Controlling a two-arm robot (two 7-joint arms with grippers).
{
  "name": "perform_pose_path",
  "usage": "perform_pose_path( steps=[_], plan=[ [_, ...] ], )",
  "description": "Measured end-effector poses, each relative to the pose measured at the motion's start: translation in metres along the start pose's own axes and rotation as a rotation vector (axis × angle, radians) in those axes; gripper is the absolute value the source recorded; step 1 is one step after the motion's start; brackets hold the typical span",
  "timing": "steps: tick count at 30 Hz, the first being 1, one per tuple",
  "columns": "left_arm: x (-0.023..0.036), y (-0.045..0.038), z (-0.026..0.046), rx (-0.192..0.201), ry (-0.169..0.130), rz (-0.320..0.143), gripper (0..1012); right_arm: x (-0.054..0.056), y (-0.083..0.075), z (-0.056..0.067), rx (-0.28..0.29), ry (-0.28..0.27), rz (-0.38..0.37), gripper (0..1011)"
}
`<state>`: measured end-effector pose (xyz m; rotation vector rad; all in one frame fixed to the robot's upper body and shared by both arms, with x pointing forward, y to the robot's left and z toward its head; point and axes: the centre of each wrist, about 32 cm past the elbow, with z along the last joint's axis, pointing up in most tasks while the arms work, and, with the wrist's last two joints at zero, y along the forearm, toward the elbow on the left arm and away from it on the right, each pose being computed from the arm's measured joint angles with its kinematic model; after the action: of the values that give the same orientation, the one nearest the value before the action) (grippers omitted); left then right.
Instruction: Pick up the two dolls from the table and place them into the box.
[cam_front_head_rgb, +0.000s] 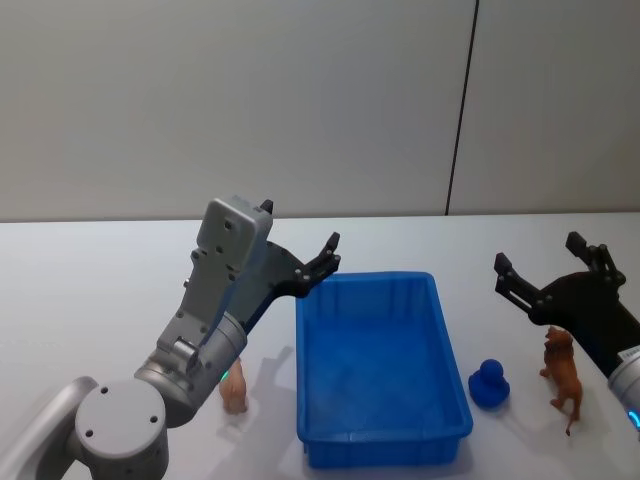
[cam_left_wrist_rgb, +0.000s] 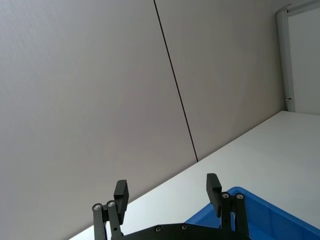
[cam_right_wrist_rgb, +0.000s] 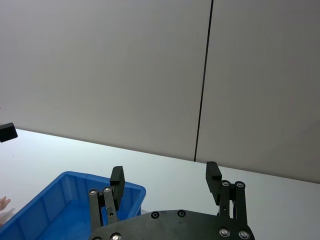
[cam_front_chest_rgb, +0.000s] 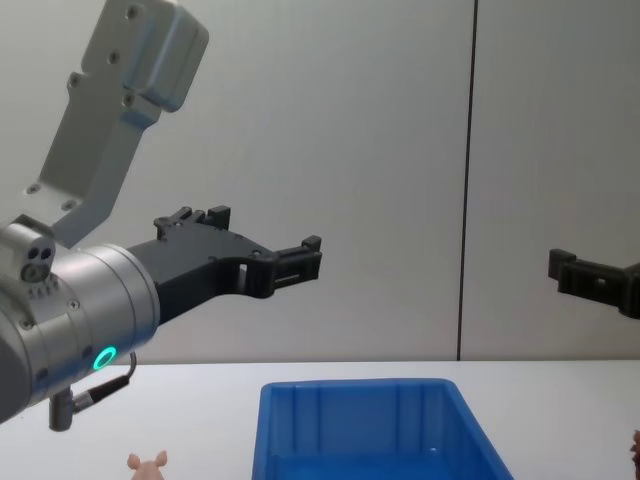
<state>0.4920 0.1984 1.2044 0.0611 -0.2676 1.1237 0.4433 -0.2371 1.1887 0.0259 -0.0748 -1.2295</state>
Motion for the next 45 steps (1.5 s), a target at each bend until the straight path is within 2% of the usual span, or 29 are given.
perform_pose_path(
  steps=[21, 28, 38, 45],
  plan=[
    [0.0000, 0.0000, 0.0000, 0.000, 0.000, 0.000, 1001, 0.000, 0.000, 0.000, 0.000, 0.000, 0.000, 1003],
    [0.0000, 0.0000, 0.0000, 0.000, 0.000, 0.000, 1001, 0.001, -0.006, -0.001, -0.009, -0.005, -0.016, 1003],
    [0.0000, 0.0000, 0.0000, 0.000, 0.000, 0.000, 1001, 0.003, -0.032, -0.005, -0.081, -0.025, -0.101, 1003],
    [0.0000, 0.0000, 0.0000, 0.000, 0.000, 0.000, 1001, 0.004, -0.046, -0.009, -0.169, -0.029, -0.168, 1003]
  ],
)
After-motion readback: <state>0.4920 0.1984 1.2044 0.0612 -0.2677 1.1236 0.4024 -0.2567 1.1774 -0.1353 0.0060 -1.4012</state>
